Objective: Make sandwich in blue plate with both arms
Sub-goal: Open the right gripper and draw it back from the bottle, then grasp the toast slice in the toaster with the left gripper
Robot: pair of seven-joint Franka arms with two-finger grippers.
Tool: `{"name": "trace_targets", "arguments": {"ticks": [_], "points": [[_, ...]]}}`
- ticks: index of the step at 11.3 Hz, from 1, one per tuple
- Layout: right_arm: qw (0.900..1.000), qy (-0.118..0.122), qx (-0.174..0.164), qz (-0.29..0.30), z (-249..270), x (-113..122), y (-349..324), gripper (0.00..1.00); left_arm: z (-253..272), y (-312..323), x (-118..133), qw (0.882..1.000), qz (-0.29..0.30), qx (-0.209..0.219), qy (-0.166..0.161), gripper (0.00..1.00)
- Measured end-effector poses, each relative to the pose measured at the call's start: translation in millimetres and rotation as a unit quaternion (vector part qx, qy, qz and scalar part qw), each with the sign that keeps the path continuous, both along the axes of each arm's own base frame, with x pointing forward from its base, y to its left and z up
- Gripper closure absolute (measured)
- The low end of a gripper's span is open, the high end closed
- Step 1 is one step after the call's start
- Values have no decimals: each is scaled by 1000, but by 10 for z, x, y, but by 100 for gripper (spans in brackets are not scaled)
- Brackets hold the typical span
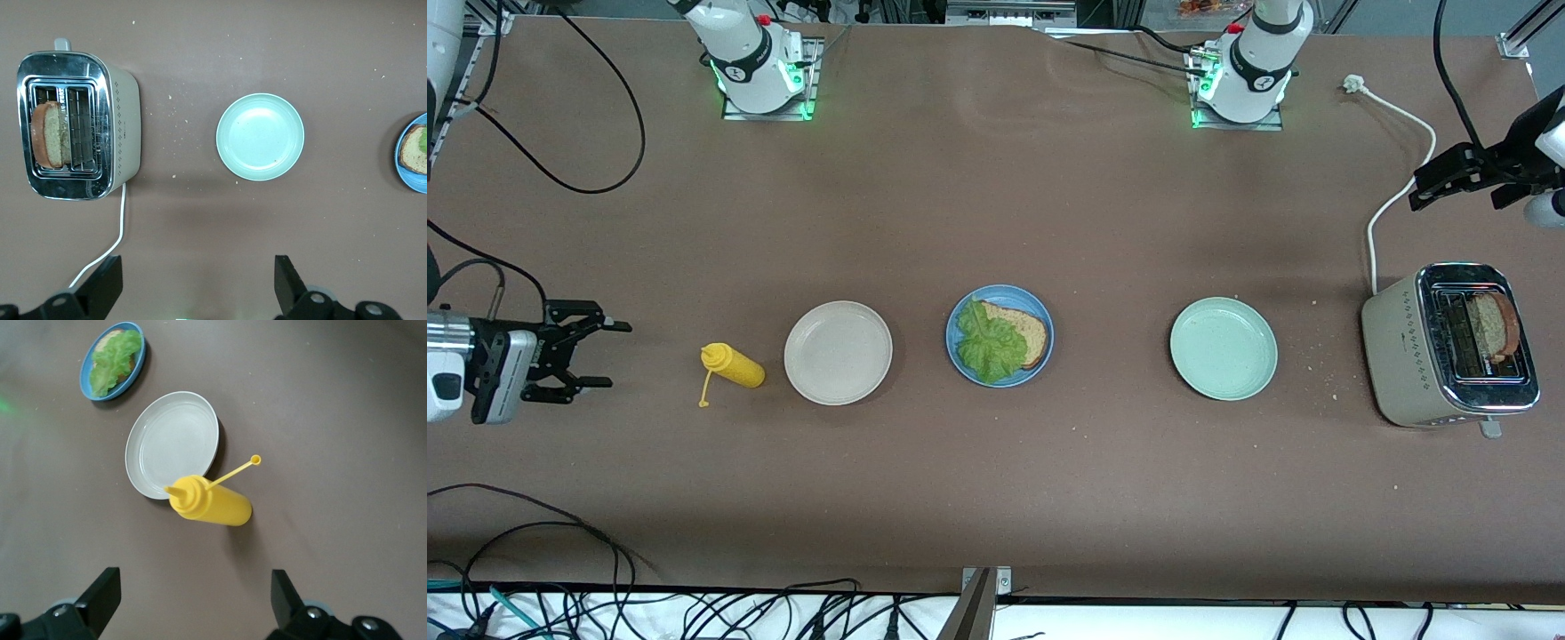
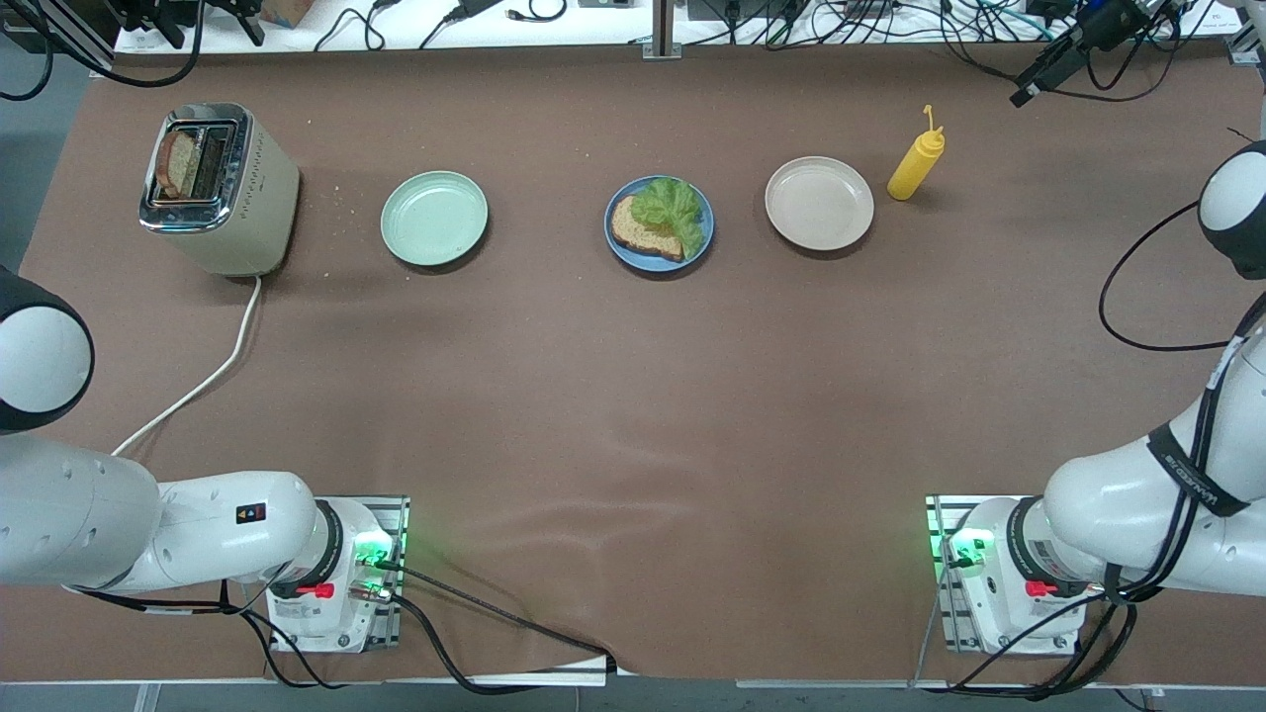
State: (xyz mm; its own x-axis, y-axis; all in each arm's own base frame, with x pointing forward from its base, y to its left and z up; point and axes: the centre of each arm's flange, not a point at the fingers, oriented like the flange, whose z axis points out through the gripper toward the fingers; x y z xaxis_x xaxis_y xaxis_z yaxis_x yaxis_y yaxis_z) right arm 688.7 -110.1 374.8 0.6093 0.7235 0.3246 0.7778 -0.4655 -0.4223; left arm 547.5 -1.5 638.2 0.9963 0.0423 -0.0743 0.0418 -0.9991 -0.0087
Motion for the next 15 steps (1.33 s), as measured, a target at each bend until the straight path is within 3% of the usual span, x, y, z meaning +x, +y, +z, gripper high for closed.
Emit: {"name": "trace_targets", "arguments": {"ticks": [2, 5, 9, 10, 11, 15], "points": [[996, 28, -55, -66, 373, -96, 194, 0, 45, -32, 0, 1000, -3, -1, -5, 0], [976, 55, -130, -167, 971, -271, 563, 0, 182, -45, -2, 1000, -3, -9, -20, 0], [925, 88, -206, -306, 1508, -624, 1166, 0, 121, 7, 27, 1000, 1, -9, -14, 0], [913, 90, -221, -331, 1617, -724, 1355, 0, 23, 85, 78, 1000, 7, -11, -4, 0], [907, 89, -227, -343, 1692, -801, 1467, 0, -132, 240, 158, 1000, 16, -13, 9, 0], [893, 95, -239, -369, 1728, -865, 1200, 0, -880, 1262, 559, 1000, 6, 4, 17, 0]]}}
